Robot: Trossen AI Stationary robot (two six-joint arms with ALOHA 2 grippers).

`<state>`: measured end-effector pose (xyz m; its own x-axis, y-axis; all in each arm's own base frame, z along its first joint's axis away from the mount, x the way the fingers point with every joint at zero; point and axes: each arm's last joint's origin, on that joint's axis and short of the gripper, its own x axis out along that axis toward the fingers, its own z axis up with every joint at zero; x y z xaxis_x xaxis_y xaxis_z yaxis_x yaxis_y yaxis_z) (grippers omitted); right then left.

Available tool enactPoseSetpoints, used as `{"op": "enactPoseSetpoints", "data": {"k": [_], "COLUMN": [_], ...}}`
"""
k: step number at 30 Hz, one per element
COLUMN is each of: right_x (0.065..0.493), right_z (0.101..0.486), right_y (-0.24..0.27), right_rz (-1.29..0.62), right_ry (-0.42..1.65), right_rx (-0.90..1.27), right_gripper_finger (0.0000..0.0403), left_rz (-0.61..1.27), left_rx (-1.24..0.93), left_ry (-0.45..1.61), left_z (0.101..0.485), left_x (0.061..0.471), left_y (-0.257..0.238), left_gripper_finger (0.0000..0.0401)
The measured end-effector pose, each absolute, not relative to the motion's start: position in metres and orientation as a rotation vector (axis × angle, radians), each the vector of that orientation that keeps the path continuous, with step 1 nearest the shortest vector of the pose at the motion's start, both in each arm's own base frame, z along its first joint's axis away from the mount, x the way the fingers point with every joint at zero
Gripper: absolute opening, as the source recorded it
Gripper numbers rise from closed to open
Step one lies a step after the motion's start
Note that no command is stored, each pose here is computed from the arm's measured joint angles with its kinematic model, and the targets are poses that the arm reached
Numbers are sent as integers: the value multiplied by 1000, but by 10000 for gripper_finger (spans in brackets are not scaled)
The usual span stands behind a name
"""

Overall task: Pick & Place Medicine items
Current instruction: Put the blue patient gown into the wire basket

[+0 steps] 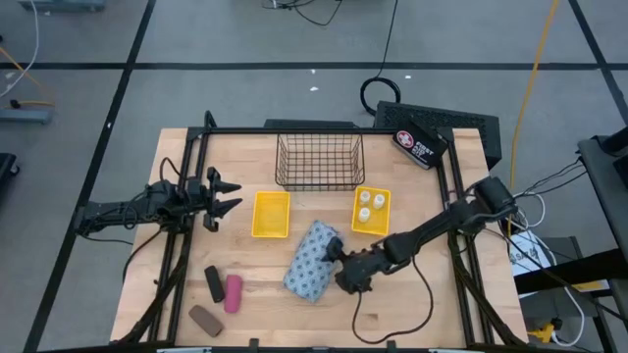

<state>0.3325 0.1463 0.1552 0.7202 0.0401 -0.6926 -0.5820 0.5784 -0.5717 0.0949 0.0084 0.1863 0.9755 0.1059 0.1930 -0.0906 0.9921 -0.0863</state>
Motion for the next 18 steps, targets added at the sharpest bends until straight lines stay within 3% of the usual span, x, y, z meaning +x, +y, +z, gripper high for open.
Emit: {"op": "enactPoseSetpoints", "data": {"k": [10,18], "right_x": [344,347], "right_z": [130,125], "right_y": [138,120], "right_rz": [247,256], "right_ry": [739,761], "right_rx": [-1097,-937], "right_gripper_finger": [320,298], "left_rz": [99,99], "left_rx": [-77,-77], "left_ry": [-198,-198], "left_z": [186,186], "left_x": [95,95], "left_y": [8,8], "left_gripper_finger": [198,198]}}
